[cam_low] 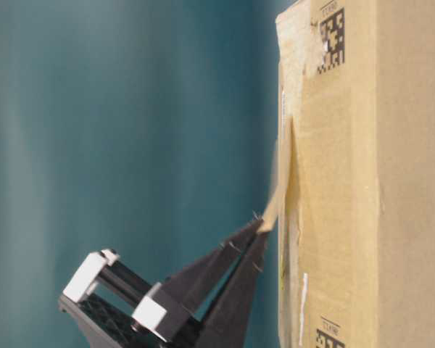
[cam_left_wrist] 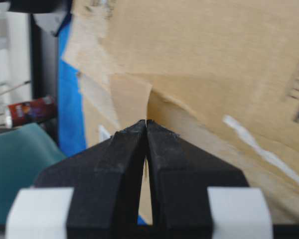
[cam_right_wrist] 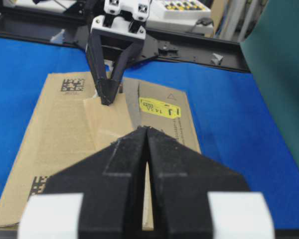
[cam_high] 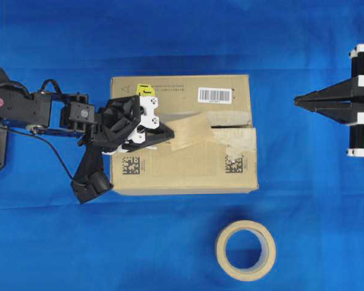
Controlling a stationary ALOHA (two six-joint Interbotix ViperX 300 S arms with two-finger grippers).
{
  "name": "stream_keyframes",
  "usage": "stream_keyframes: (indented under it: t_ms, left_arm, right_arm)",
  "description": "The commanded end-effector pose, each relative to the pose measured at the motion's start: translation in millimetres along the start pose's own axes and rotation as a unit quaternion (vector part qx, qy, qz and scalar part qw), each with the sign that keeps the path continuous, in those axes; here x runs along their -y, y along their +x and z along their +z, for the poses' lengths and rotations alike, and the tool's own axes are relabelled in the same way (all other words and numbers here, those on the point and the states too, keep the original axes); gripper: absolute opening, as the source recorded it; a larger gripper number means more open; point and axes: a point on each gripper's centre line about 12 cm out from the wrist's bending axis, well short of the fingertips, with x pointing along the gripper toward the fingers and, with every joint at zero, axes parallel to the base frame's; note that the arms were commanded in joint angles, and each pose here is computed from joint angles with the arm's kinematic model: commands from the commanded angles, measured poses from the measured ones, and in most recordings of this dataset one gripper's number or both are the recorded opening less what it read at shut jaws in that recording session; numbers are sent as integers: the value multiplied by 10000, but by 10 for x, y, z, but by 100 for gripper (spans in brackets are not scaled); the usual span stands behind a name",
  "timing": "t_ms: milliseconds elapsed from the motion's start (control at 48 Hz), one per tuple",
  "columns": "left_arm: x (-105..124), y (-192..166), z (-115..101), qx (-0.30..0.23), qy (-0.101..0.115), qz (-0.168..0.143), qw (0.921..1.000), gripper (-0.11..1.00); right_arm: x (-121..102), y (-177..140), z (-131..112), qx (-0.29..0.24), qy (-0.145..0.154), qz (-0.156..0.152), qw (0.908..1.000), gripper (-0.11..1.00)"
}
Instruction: Apply tape along the seams of the closed cardboard box to seal it securely.
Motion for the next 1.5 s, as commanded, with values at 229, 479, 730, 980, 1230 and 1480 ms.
stream_keyframes:
  t_ms: [229, 479, 730, 980, 1230, 1480]
  left_arm:
    - [-2, -46, -42, -60, 266, -226, 9994, 0]
    - [5, -15, -104, -132, 265, -259, 9992, 0]
    - [30, 41, -108, -137, 264, -328, 9990, 0]
    - [42, 65, -110, -139, 264, -359, 9989, 0]
    - [55, 64, -111, -141, 271, -413, 9987, 0]
    - [50, 64, -110, -141, 263, -413, 9987, 0]
  right_arm:
    - [38, 100, 48, 137, -20, -81, 9999, 2]
    - [42, 152, 11, 37, -19, -88, 10000, 2]
    - [44, 251, -21, -1, 43, -89, 10000, 2]
    - [53, 541, -55, -192, 133, -106, 9997, 2]
    - [54, 996, -106, -474, 245, -112, 9985, 34]
    - [43, 1350, -154, -688, 320, -96, 9971, 48]
